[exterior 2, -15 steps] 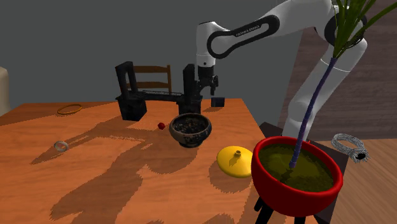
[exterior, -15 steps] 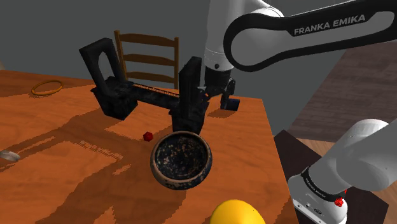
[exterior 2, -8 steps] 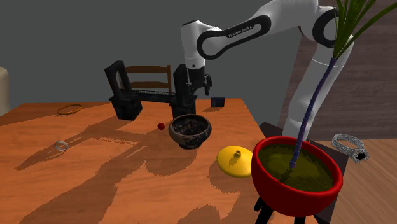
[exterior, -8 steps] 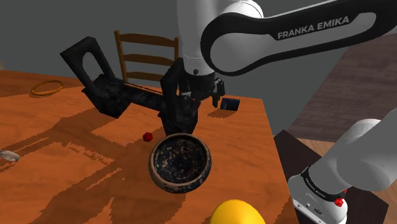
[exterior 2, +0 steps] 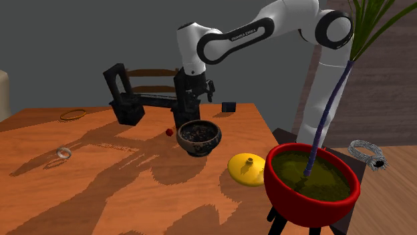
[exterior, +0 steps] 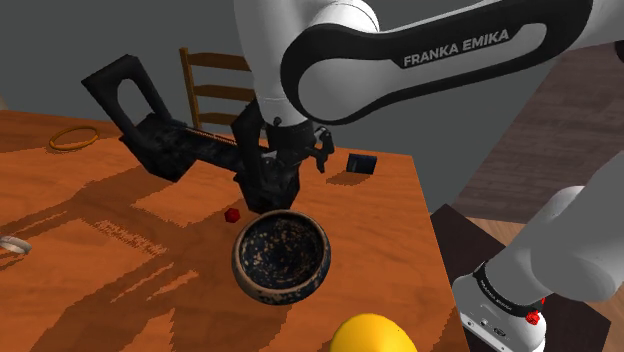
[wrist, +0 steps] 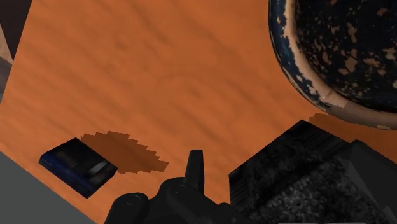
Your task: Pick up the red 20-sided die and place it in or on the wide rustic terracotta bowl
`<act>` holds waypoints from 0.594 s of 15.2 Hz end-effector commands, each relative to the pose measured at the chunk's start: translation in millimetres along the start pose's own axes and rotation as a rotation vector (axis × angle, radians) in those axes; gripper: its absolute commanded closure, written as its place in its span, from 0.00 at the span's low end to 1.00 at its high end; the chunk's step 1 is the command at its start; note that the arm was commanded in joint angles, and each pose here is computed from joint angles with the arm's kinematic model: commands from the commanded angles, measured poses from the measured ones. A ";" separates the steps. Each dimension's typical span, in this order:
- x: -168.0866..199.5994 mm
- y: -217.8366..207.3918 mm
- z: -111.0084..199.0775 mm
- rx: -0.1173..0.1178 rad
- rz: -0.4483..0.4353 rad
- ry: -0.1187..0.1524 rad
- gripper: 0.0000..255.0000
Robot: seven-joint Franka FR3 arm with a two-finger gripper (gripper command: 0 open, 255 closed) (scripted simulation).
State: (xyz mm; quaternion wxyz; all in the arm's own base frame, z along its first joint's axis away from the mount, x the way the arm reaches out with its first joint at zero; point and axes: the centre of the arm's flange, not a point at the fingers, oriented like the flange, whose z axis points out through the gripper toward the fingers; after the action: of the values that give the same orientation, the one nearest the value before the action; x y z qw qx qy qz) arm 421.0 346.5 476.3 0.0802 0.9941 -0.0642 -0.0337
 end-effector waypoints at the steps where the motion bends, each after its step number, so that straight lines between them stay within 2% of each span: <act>1: 23.2 -27.5 20.6 0.028 0.000 -0.007 0.00; 9: 72.1 -114.5 49.7 0.051 -0.004 -0.027 0.00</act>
State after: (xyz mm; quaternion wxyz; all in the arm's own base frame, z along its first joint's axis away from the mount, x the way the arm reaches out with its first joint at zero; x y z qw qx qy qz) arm 474.0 425.6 469.8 0.0689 0.9952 -0.0624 -0.0288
